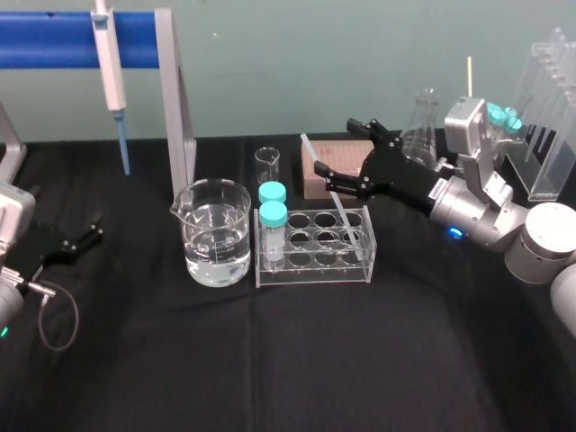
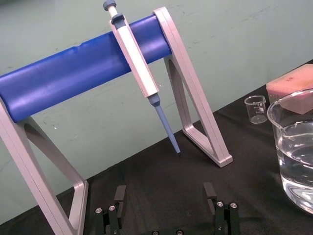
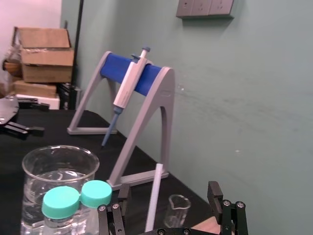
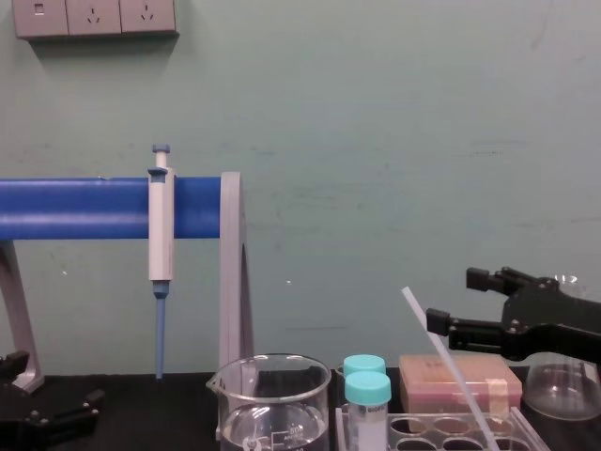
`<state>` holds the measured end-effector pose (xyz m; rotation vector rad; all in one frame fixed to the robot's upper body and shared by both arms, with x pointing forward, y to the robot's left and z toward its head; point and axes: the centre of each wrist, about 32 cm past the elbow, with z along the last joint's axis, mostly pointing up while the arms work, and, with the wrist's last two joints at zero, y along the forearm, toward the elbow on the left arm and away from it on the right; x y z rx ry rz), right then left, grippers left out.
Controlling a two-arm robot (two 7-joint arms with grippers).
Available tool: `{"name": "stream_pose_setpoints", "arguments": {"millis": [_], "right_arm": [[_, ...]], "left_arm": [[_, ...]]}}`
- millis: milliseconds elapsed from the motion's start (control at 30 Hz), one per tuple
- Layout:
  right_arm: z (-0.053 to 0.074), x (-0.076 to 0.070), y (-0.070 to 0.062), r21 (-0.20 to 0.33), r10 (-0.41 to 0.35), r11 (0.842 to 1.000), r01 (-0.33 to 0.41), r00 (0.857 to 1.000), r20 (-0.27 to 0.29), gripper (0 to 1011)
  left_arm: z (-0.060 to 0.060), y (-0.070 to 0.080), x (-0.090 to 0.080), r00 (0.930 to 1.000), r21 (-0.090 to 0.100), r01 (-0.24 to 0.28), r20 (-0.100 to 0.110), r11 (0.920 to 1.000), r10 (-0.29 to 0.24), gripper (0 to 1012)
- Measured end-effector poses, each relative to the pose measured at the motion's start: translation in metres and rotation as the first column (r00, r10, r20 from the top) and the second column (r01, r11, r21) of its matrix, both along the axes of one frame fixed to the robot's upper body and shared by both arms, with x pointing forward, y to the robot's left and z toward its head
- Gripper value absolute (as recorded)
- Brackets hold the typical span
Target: Pick up the stirring rod with one hand, then place it down.
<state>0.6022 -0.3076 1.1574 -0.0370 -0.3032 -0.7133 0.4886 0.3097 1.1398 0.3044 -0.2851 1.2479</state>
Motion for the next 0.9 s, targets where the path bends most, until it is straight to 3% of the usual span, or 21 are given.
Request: {"name": "stream_pose_setpoints", "arguments": {"millis": [400,633,900], "right_arm": [[-0.01,0.013,0.004,0.049,0.047,0.998,-0.042,0.995,-0.091,1004],[-0.016,0.018,0.006,0.061,0.067,0.996,-0.058,0.984,-0.163,1004],[-0.019,0.022,0.008,0.064,0.081,0.996,-0.07,0.977,-0.195,1004]], "left_arm": [[0.0,0.0,0.0,1.0,0.0,0.0,0.0,1.0,0.0,1000],[0.0,0.0,0.0,1.0,0.0,0.0,0.0,1.0,0.0,1000],[0.0,0.0,0.0,1.0,0.0,0.0,0.0,1.0,0.0,1000]]}}
